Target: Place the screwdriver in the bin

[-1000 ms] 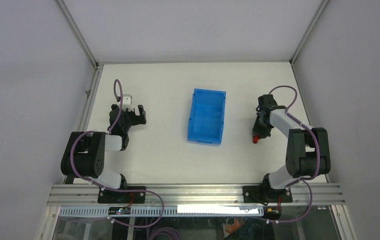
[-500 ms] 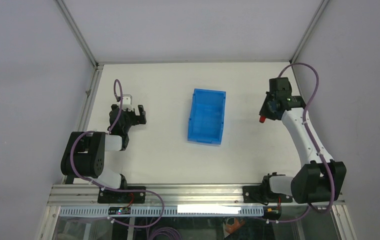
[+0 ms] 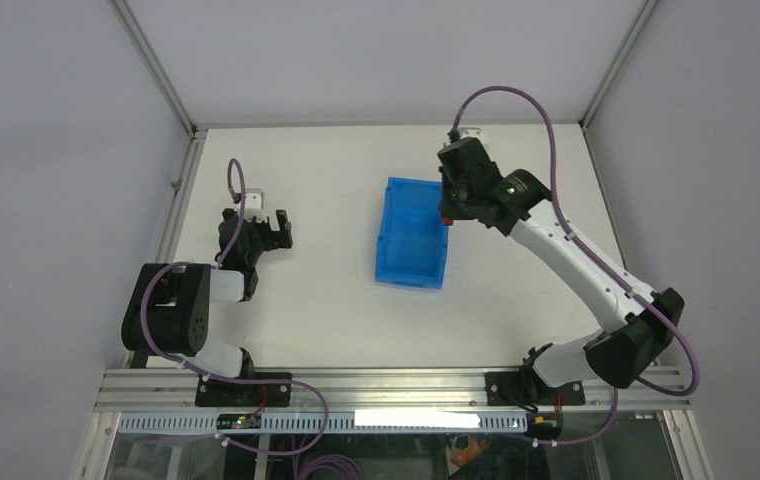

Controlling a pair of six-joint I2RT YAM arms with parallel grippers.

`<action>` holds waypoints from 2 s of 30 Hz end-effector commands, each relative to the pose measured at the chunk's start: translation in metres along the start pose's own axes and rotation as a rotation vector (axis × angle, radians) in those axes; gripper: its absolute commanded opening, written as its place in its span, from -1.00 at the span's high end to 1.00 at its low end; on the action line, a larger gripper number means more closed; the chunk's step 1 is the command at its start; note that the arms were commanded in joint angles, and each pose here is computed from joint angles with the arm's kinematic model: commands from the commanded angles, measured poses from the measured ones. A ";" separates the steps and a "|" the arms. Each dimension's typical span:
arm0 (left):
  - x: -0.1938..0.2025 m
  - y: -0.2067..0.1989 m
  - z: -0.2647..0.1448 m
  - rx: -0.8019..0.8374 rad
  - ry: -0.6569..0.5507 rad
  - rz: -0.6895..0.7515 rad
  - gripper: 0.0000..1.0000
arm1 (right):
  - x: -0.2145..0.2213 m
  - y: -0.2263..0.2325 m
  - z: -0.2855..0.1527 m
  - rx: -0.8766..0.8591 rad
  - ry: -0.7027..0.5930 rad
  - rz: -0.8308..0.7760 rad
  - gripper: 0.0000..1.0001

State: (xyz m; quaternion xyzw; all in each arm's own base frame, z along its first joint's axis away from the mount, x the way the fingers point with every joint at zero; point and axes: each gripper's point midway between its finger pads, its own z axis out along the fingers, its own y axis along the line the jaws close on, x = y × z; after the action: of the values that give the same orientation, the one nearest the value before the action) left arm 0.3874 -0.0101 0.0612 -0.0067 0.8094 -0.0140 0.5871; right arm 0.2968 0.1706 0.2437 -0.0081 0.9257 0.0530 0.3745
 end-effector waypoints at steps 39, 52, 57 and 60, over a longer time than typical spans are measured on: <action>-0.018 -0.007 0.001 0.020 -0.060 -0.015 -0.98 | 0.010 0.058 0.082 0.076 -0.039 -0.044 -0.13; -0.018 -0.007 0.001 0.021 -0.059 -0.014 -0.98 | -0.057 -0.072 0.000 0.168 -0.219 -0.046 -0.98; -0.018 -0.007 0.000 0.020 -0.060 -0.014 -0.98 | -0.056 -0.169 -0.015 0.325 -0.196 0.091 -0.98; -0.018 -0.007 0.001 0.021 -0.059 -0.014 -0.98 | -0.056 -0.195 -0.016 0.333 -0.186 0.163 -0.98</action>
State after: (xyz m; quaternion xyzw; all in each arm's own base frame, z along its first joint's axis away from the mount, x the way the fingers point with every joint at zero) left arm 0.3874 -0.0101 0.0612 -0.0067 0.8094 -0.0140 0.5871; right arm 0.3460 -0.0046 0.2681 0.1278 0.8803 -0.0859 0.4488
